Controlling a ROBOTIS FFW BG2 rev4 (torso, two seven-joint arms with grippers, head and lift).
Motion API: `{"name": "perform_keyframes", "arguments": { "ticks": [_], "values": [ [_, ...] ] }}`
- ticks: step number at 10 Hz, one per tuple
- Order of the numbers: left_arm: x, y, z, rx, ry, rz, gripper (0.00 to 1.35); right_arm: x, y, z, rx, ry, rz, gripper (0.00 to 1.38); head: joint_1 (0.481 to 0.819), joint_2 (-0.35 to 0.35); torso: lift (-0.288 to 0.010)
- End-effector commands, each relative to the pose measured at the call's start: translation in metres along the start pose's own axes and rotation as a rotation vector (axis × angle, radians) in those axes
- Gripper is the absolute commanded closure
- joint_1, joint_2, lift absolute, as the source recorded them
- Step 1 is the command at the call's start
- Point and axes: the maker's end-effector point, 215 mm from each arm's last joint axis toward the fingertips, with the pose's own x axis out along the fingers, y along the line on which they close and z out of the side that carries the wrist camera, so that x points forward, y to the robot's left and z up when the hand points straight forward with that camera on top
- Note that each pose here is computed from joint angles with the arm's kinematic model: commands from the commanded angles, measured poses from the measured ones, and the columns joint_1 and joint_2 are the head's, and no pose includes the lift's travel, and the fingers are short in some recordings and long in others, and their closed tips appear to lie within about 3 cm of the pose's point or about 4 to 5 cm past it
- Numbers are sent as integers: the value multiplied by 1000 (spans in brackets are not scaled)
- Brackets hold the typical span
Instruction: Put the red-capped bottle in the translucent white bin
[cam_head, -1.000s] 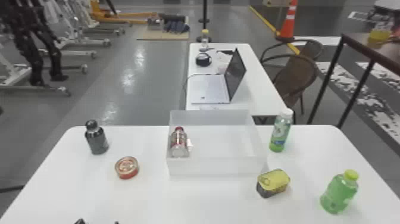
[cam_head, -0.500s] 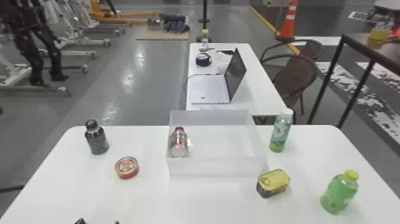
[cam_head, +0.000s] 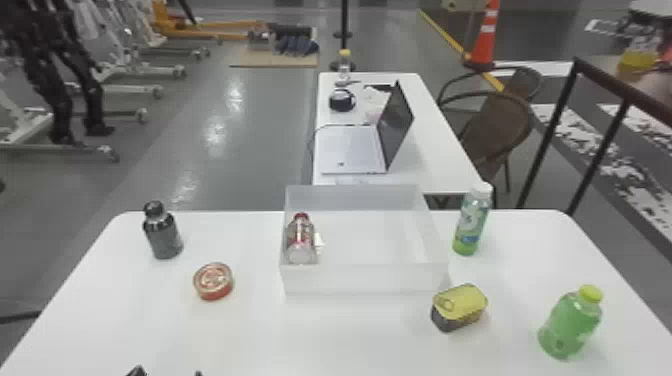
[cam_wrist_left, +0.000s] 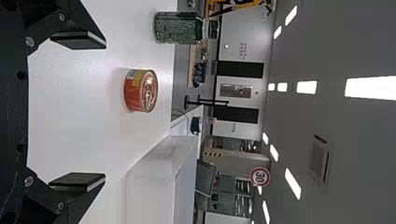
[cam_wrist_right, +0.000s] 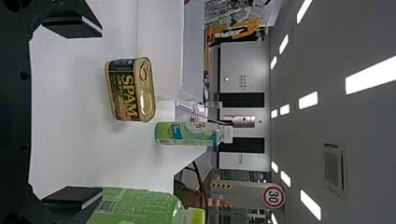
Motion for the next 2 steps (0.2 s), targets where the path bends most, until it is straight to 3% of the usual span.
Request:
{"name": "perform_keyframes", "arguments": {
  "ticks": [1, 2],
  "values": [
    [0, 0, 0, 0, 0, -1, 280, 0, 0, 0, 2, 0, -1, 102, 549, 0, -100],
    [0, 0, -1, 0, 1, 0, 280, 0, 0, 0, 1, 0, -2, 102, 549, 0, -100]
  ]
}}
